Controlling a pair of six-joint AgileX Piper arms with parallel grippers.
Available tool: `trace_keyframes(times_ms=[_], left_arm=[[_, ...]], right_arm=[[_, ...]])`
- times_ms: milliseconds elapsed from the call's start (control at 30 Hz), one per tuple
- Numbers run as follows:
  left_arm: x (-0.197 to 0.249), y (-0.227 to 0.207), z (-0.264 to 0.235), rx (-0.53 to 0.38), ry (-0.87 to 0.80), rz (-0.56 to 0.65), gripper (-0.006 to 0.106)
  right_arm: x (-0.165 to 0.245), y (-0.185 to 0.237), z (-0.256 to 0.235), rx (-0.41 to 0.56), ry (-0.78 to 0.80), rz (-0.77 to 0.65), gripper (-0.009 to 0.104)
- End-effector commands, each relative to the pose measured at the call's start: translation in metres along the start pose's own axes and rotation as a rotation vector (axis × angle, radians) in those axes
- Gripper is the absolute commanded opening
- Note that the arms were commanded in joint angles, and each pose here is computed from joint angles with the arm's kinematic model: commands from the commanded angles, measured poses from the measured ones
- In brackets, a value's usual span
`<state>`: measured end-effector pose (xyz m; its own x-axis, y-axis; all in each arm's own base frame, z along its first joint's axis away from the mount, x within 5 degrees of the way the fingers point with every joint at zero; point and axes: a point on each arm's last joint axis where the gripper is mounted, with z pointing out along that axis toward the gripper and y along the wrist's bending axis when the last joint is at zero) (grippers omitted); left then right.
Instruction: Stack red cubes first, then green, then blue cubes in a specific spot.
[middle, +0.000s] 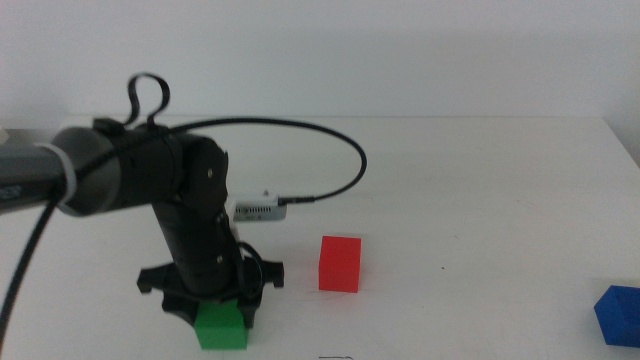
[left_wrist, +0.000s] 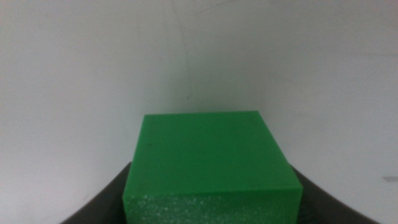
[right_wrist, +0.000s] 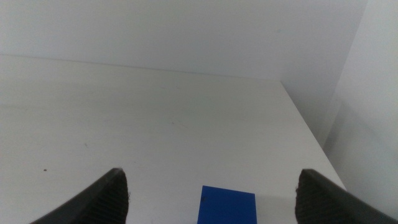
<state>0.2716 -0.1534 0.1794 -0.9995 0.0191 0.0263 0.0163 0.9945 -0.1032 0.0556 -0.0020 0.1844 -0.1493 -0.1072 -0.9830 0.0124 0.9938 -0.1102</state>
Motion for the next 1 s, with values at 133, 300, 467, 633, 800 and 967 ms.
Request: trace_keyframes(times_ms=[133, 300, 467, 633, 800, 967], left_arm=[[-0.005, -0.015, -0.087, 0.069, -0.152, 0.011, -0.002], [-0.014, -0.047, -0.116, 0.028, -0.214, 0.060, -0.001], [-0.026, -0.084, -0.115, -0.024, -0.210, 0.080, 0.000], [-0.040, -0.114, -0.107, -0.014, -0.216, 0.122, 0.000], [-0.046, -0.126, -0.098, 0.000, -0.200, 0.129, 0.000], [-0.047, -0.127, -0.093, -0.002, -0.187, 0.124, 0.000]], right_arm=[[-0.014, -0.002, -0.003, 0.018, -0.115, -0.020, 0.082], [-0.014, -0.002, -0.003, 0.018, -0.115, -0.020, 0.082], [-0.014, -0.002, -0.003, 0.018, -0.115, -0.020, 0.082], [-0.014, -0.002, -0.003, 0.018, -0.115, -0.020, 0.082], [-0.014, -0.002, -0.003, 0.018, -0.115, -0.020, 0.082], [-0.014, -0.002, -0.003, 0.018, -0.115, -0.020, 0.082]])
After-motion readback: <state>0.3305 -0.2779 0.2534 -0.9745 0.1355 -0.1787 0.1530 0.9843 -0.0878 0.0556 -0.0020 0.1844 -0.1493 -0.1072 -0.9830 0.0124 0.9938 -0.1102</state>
